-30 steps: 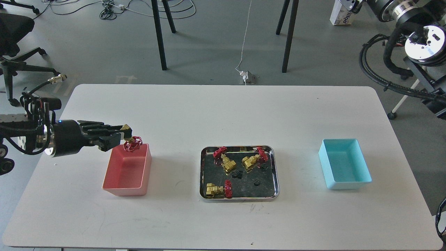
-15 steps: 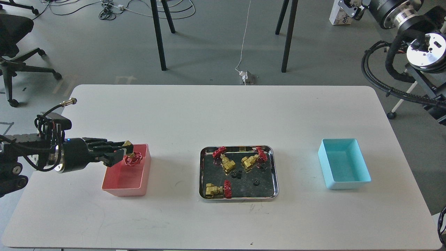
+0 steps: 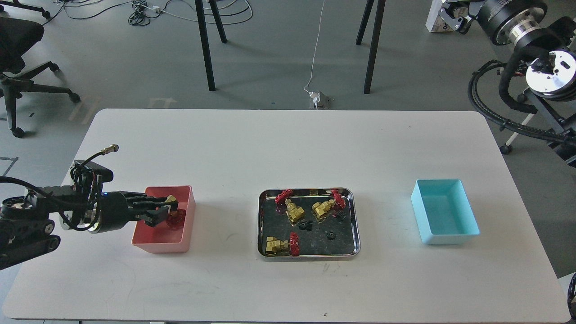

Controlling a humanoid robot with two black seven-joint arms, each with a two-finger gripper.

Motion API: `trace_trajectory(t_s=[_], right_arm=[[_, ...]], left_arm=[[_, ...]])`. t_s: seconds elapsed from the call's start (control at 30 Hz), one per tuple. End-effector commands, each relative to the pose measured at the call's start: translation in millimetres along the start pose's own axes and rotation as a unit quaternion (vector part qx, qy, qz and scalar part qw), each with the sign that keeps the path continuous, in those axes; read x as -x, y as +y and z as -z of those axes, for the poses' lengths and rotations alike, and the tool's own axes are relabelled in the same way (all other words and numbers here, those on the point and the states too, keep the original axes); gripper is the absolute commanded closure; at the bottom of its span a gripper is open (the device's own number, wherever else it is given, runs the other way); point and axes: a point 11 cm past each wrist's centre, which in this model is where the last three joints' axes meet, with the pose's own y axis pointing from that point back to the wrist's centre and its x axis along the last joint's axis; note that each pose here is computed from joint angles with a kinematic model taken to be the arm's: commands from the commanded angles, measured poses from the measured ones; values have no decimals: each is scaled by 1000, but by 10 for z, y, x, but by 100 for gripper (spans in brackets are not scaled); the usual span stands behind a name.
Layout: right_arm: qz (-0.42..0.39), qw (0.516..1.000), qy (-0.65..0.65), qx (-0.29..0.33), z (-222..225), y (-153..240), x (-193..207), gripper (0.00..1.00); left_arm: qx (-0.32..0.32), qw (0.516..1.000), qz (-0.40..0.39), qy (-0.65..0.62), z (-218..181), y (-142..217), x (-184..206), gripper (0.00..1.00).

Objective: Place valve in pink box and gear in blue box
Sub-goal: 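Lower the valve into the pink box and open the left gripper, then raise the left arm away and reach the right gripper toward the tray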

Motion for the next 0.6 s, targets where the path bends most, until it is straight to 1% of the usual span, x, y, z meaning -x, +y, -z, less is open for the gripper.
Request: trace_trajectory(t_s=[0.0, 0.07, 0.13, 0.17, 0.2, 0.3, 0.37, 0.43, 0.5, 0.57], right_arm=[[2, 1000, -1, 2, -22, 7, 8, 0], [4, 1000, -2, 4, -38, 10, 18, 0], [3, 1000, -2, 5, -56, 19, 8, 0], [2, 1000, -2, 5, -55, 19, 3, 0], [1, 1000, 0, 9, -80, 25, -5, 0], [4, 999, 32, 37, -234, 59, -25, 0], [21, 990, 109, 83, -424, 128, -15, 0], [50, 965, 221, 128, -518, 244, -13, 0], [94, 925, 330, 163, -587, 335, 61, 0], [154, 866, 431, 200, -665, 421, 165, 0]], left_arm=[[-2, 1000, 0, 1, 12, 11, 2, 66], [-3, 1000, -2, 1, 23, 22, -10, 57], [-6, 1000, -2, 2, 39, 42, -6, 53], [-6, 1000, -2, 4, 40, 46, -10, 48], [-4, 1000, -2, 6, 25, 44, -19, 45], [1, 999, -29, 26, -6, 58, -156, 41], [16, 995, -67, 67, -89, 96, -379, 40], [49, 987, -91, 122, -241, 130, -643, 39], [93, 972, -118, 178, -399, 199, -995, 37], [162, 949, -150, 228, -649, 269, -1427, 36]])
